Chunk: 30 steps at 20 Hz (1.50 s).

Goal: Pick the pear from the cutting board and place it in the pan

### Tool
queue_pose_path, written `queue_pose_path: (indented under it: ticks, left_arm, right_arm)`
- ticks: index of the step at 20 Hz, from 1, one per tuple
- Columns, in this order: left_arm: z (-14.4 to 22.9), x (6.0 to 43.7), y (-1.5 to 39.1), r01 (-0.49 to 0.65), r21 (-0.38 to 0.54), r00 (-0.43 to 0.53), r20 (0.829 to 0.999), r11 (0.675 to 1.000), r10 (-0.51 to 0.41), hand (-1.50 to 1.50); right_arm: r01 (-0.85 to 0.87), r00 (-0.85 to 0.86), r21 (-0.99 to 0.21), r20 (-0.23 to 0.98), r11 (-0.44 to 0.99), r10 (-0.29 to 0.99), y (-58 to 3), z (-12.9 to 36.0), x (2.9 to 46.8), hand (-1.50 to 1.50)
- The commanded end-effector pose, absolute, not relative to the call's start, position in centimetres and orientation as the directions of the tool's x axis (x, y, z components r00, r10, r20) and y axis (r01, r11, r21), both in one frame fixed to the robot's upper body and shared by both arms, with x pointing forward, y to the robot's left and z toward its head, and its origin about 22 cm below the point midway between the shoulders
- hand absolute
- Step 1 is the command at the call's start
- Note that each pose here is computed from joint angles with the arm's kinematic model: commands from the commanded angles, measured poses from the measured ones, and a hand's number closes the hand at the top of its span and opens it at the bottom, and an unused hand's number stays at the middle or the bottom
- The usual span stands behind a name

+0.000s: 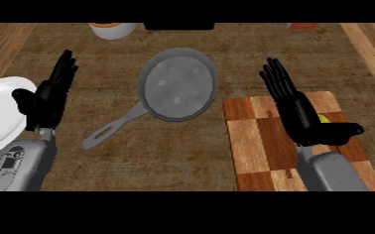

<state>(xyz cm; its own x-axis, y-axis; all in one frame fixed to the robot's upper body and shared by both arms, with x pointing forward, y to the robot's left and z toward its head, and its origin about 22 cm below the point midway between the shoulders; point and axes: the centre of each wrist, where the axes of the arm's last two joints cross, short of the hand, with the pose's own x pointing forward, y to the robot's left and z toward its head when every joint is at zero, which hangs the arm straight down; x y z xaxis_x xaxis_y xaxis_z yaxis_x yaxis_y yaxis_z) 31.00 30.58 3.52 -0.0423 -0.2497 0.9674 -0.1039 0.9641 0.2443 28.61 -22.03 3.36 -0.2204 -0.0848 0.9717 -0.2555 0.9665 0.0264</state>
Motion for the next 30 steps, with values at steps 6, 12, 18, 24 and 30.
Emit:
queue_pose_path:
  ticks: [6,12,18,24,30]
  left_arm:
    - [1.2,28.6,34.5,-0.163,0.396,0.205,0.91,0.904,-0.361,0.0]
    - [-0.6,27.3,35.1,-0.165,0.384,0.324,0.891,0.909,-0.318,0.0]
    - [0.7,28.1,35.1,-0.167,0.403,0.328,0.884,0.9,-0.334,0.0]
    - [0.4,28.8,32.7,-0.125,0.4,0.329,0.88,0.908,-0.343,0.0]
    - [1.2,29.3,32.7,-0.118,0.408,0.32,0.879,0.905,-0.355,0.0]
  right_arm:
    - [-0.635,0.046,0.469,0.816,0.614,-0.576,-21.3,3.5,30.0,-1.5]
    - [-0.152,0.237,0.562,0.819,0.813,-0.522,-32.7,-2.9,27.7,1.5]
    - [-0.359,0.183,0.568,0.821,0.741,-0.541,-43.0,0.6,28.9,-1.5]
    - [-0.515,0.192,0.344,0.939,0.785,-0.285,-47.2,7.2,32.0,-1.5]
    - [-0.754,0.125,0.056,0.99,0.655,0.059,-46.7,13.8,34.2,-1.5]
